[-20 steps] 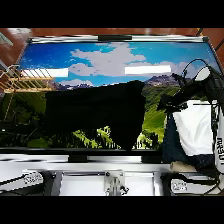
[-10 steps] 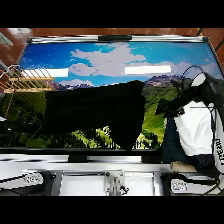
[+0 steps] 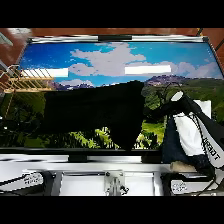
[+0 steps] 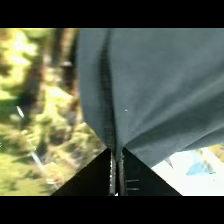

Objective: Fold the shirts.

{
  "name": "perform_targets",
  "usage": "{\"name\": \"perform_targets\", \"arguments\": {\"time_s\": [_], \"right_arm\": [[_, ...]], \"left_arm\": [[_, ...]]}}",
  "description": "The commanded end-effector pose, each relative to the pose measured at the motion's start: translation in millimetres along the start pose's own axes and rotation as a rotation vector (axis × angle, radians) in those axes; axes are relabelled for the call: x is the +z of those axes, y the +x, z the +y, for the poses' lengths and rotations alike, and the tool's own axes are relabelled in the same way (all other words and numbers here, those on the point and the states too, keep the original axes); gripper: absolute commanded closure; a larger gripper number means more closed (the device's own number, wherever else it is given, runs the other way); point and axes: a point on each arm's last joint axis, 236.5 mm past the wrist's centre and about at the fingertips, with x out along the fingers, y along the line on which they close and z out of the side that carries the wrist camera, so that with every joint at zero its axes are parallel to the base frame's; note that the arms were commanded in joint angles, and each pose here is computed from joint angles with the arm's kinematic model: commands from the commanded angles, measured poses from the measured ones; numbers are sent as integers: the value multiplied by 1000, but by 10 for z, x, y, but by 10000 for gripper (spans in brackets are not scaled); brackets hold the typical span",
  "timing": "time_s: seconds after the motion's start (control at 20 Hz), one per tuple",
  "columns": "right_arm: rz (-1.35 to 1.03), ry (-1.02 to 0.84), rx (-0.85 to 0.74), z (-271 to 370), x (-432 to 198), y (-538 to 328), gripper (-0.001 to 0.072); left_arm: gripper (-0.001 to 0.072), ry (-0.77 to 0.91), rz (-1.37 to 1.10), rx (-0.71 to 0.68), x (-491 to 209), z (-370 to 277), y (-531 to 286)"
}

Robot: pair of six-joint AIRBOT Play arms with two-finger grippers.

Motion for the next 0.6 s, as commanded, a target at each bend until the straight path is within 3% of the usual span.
{"name": "perform_targets", "arguments": {"time_s": [0.0, 0.1, 0.15, 0.35, 0.55], "right_arm": [[-76, -17, -23, -20, 174, 101, 428], [-77, -22, -8, 16, 177, 100, 492], [-77, -22, 11, 62, 176, 99, 657], [-186, -247, 56, 485, 374, -380, 652], [-668, -558, 7, 1480, 798, -2176, 653]], "left_arm": [[675, 27, -67, -95, 145, -267, -77], [675, 25, -120, -162, 269, -428, -113], [675, 20, -138, -185, 316, -483, -137], [679, 150, -239, -243, 569, -907, -489], [678, 509, -630, -255, 1066, -2204, -1730]]}}
